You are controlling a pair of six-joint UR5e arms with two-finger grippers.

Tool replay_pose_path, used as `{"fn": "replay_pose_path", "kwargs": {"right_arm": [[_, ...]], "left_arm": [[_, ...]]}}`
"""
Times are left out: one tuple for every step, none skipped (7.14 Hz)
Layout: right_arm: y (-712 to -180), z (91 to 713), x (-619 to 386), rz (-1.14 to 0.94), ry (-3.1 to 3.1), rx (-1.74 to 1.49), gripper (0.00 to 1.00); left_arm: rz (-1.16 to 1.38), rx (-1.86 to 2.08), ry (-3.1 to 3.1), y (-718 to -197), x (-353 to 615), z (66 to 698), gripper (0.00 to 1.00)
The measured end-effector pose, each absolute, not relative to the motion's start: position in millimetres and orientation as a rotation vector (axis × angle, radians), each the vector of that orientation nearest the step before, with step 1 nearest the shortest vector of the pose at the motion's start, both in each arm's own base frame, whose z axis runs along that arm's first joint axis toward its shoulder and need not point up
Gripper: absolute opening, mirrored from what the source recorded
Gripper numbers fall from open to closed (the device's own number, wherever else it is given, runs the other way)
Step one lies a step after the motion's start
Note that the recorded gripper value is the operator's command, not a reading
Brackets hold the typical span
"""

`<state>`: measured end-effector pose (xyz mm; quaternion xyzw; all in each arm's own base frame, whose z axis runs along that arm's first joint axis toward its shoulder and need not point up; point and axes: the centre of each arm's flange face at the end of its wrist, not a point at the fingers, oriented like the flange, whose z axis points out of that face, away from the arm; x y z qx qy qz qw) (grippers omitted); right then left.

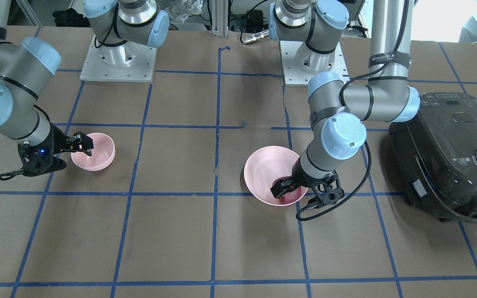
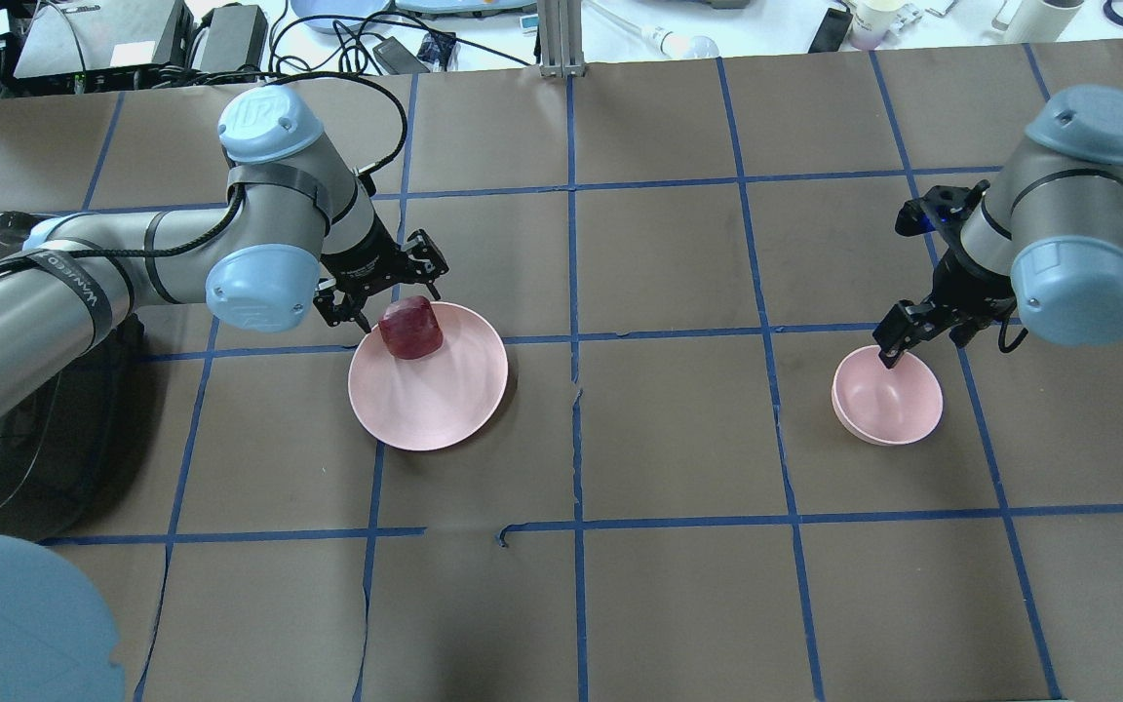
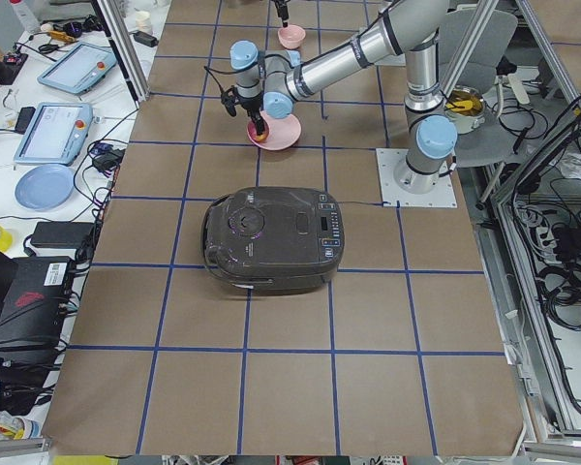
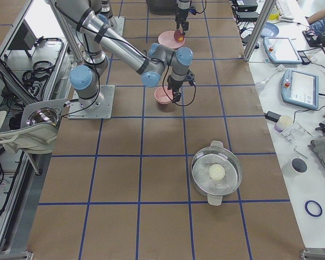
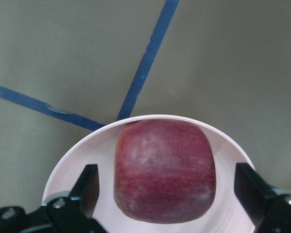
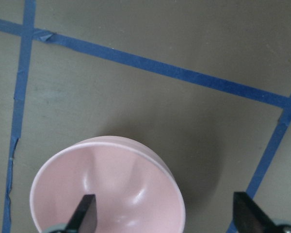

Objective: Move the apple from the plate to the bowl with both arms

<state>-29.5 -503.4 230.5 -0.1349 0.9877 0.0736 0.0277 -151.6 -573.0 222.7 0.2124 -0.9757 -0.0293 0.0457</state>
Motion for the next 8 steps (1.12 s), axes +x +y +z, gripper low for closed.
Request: {"fn": "replay_pose_path", "kwargs": {"right_arm": [[-500.9, 216.9, -30.9, 0.257, 3.041, -0.410, 0.70], [-497.1, 207.3, -30.3, 0.278, 3.033, -0.410, 0.40], [-493.2, 201.1, -29.2, 0.292, 3.026, -0.414, 0.04], [-490.4, 197.7, -28.2, 0.302, 3.021, -0.420, 0.00], [-489.5, 196.9, -27.8, 0.305, 3.019, -0.420, 0.00], [-490.3, 199.0, -27.5, 0.297, 3.021, -0.417, 0.00], [-494.4, 206.6, -26.4, 0.272, 3.027, -0.413, 0.00], [-504.3, 220.3, -22.2, 0.231, 3.039, -0.416, 0.00]], "left_arm": [[-0.104, 0.652, -2.980, -573.5, -151.7, 216.7, 0.89], [-0.120, 0.653, -2.977, -572.9, -152.3, 211.3, 0.64], [-0.139, 0.650, -2.974, -571.5, -153.0, 206.6, 0.41], [-0.154, 0.641, -2.974, -571.1, -153.3, 203.9, 0.27], [-0.156, 0.634, -2.975, -571.3, -153.6, 204.6, 0.22], [-0.136, 0.622, -2.977, -572.4, -153.8, 211.7, 0.19], [-0.106, 0.606, -2.981, -574.3, -154.2, 226.0, 0.18], [-0.088, 0.589, -2.985, -576.1, -156.0, 242.8, 0.18]]}}
